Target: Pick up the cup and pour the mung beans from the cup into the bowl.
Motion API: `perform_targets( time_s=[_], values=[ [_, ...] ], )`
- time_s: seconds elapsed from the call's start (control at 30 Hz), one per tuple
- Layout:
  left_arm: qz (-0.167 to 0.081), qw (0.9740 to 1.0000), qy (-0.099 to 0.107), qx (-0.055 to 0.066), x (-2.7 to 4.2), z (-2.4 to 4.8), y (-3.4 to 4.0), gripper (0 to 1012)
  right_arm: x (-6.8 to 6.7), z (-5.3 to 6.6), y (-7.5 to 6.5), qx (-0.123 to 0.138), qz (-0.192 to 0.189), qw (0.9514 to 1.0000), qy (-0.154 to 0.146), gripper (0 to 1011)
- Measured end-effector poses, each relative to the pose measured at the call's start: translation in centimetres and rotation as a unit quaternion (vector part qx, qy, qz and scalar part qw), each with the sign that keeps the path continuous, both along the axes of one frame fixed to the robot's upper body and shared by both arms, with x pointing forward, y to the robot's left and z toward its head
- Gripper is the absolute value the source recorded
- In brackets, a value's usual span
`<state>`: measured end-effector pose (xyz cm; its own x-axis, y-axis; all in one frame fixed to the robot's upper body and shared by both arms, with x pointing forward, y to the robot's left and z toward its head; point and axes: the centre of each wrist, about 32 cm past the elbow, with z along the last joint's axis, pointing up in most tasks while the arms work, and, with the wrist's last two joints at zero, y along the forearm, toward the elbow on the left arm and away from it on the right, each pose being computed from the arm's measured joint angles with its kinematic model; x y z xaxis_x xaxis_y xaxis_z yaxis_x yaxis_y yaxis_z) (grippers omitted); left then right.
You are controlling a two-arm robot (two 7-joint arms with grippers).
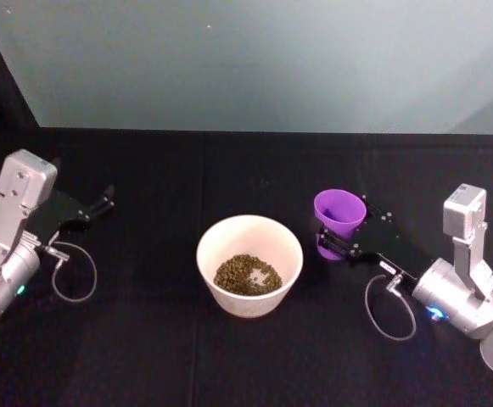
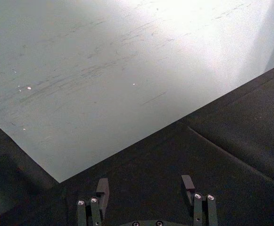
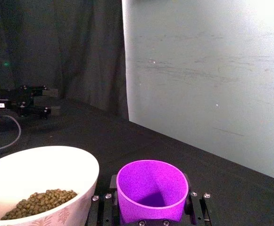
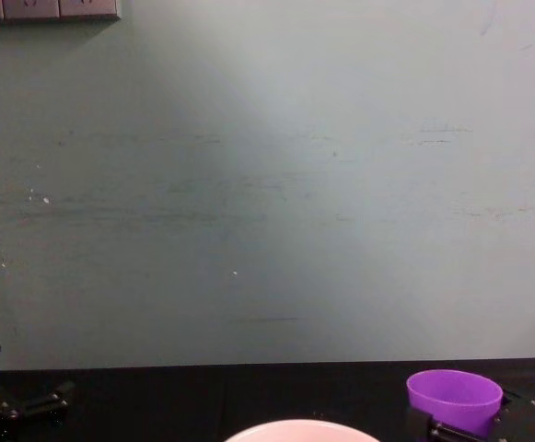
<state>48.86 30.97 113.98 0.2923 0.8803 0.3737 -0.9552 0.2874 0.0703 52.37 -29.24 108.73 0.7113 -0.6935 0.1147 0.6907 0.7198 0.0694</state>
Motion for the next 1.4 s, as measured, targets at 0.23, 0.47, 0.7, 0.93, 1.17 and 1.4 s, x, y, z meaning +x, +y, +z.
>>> perform_targets(
  time_s=[0.23,0.47,0.7,0.93,1.17,1.4],
  values=[
    [0.0,1.0,0.0,0.0,0.0,0.0,0.0,1000,-0.4,-0.2,-0.4,0.005,0.0,1.0,0.005,750],
    [0.0,1.0,0.0,0.0,0.0,0.0,0.0,1000,-0.6,0.3,-0.6,-0.003,0.002,0.9999,0.015,750],
    [0.0,1.0,0.0,0.0,0.0,0.0,0.0,1000,-0.8,0.9,-0.5,-0.009,0.0,0.9997,0.024,750],
    [0.0,1.0,0.0,0.0,0.0,0.0,0.0,1000,-1.0,0.9,-0.6,-0.011,-0.003,0.9993,0.036,751],
    [0.0,1.0,0.0,0.0,0.0,0.0,0.0,1000,-1.2,0.7,-0.8,-0.013,-0.003,0.9989,0.046,750],
    [0.0,1.0,0.0,0.0,0.0,0.0,0.0,1000,-1.2,0.4,-0.7,-0.015,0.0,0.9986,0.051,750]
  ],
)
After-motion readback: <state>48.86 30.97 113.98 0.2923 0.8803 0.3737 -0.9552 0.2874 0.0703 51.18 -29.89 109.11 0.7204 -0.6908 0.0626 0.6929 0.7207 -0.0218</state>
